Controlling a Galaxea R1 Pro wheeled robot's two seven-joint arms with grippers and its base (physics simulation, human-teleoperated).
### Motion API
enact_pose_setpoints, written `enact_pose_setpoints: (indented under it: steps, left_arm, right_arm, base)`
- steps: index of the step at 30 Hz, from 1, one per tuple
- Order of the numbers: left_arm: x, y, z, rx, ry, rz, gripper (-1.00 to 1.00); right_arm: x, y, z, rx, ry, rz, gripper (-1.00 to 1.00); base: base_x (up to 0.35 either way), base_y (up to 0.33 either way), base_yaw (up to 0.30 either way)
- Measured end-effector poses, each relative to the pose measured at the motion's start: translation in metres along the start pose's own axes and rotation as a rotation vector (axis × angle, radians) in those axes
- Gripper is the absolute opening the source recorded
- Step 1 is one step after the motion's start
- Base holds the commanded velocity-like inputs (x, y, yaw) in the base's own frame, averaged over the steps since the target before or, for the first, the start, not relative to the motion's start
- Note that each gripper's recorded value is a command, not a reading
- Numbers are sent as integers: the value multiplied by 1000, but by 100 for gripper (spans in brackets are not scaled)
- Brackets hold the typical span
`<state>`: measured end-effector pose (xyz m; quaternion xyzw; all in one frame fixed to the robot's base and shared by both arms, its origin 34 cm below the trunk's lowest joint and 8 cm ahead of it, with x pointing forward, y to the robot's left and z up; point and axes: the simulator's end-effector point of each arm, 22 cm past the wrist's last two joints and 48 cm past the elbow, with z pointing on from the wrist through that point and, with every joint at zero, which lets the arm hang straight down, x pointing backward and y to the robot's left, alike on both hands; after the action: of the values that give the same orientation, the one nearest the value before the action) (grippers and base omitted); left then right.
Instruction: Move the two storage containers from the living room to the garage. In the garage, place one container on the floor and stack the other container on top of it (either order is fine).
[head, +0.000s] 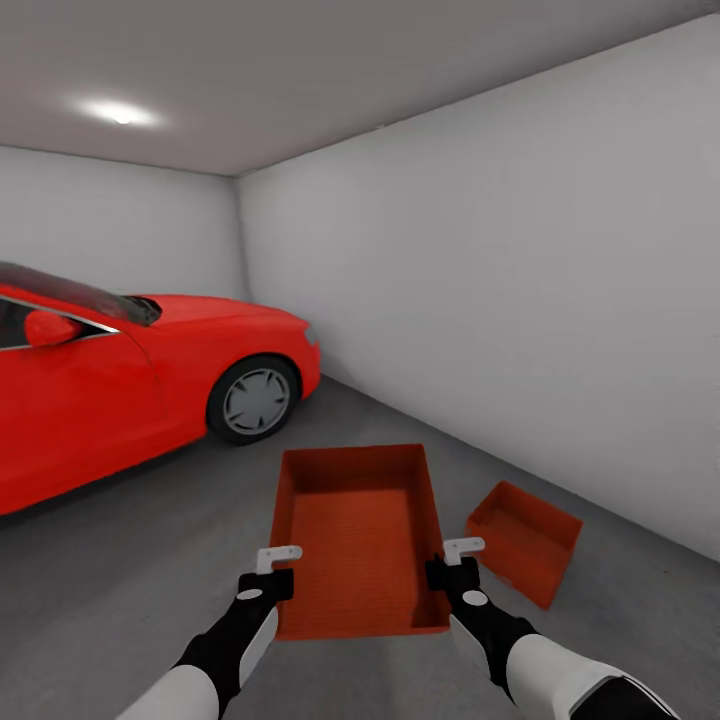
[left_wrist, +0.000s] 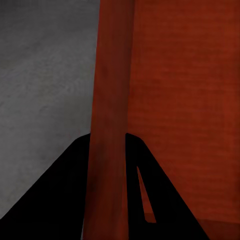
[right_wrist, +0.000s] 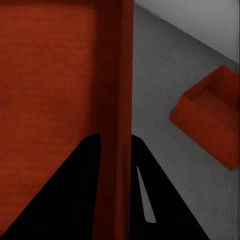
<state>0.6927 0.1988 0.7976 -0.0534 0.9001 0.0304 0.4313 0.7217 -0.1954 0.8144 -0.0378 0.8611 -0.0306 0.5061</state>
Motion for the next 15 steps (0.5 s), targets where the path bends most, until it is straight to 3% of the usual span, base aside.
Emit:
enact_pose_setpoints:
  steps: [15]
  left_arm:
    - [0,0,0,0,1,0,-100]
  right_arm:
    - [0,0,0,0,1,0,-100]
  base:
    - [321,78,-287]
